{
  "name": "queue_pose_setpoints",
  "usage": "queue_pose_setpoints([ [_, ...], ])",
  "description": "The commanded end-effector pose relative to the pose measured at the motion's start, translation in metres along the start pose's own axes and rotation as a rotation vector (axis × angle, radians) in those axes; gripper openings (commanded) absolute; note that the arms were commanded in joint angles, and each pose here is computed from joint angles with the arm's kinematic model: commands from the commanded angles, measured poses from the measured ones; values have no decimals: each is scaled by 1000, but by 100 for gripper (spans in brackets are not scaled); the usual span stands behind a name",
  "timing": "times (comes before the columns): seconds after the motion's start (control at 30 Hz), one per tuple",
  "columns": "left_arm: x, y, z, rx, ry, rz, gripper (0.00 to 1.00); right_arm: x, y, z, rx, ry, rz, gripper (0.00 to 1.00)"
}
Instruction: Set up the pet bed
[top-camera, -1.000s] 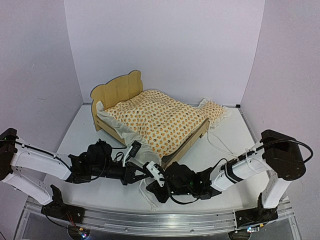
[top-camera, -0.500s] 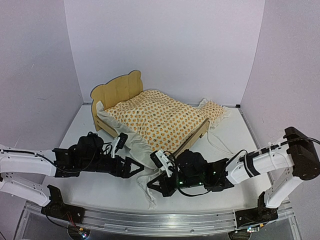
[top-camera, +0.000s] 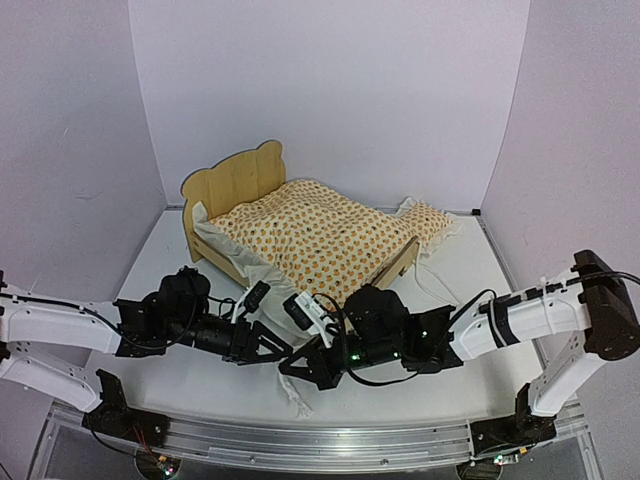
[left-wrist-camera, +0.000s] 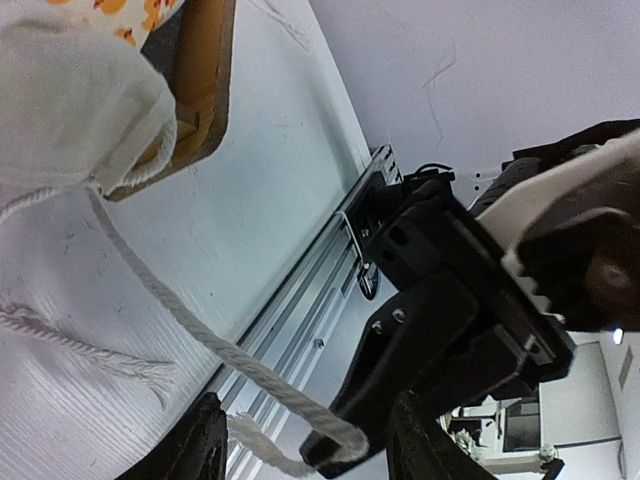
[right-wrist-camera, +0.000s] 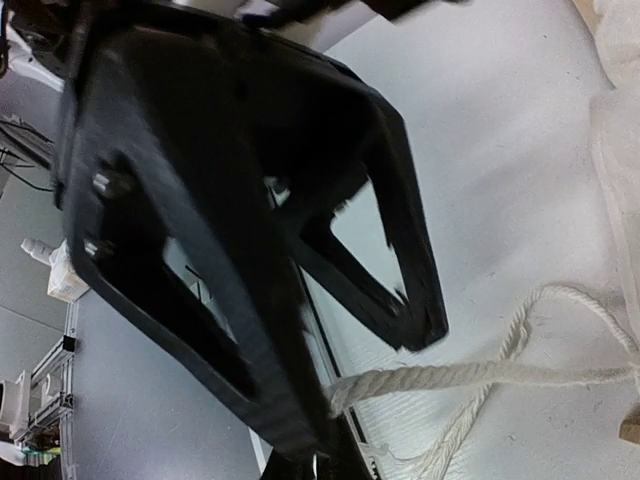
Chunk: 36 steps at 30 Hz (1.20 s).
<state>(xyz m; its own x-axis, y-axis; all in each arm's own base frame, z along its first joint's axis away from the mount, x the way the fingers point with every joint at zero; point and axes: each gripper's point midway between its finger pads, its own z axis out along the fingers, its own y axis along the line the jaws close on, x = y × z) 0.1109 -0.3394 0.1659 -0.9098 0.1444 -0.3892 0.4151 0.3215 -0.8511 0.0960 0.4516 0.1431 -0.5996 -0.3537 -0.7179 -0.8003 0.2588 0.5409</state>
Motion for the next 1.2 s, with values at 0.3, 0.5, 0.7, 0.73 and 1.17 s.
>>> queue_pose_setpoints([
  [0.3,11,-5,21,75,120,-68,29,-10,4,11,-11,16,-135,0],
  [0.5,10,-1,23,62,111,-62,13,-11,2,10,9,22,-148,0],
  [0.7,0,-4,17,53,48,-10,0,-6,1,8,27,38,-150,0],
  [0.73,0,-3,16,50,45,-8,0,-5,0,7,31,38,-148,0],
  [1.17,-21,42,-14,-318,-51,160,0,58,-55,-13,341,310,65,70],
])
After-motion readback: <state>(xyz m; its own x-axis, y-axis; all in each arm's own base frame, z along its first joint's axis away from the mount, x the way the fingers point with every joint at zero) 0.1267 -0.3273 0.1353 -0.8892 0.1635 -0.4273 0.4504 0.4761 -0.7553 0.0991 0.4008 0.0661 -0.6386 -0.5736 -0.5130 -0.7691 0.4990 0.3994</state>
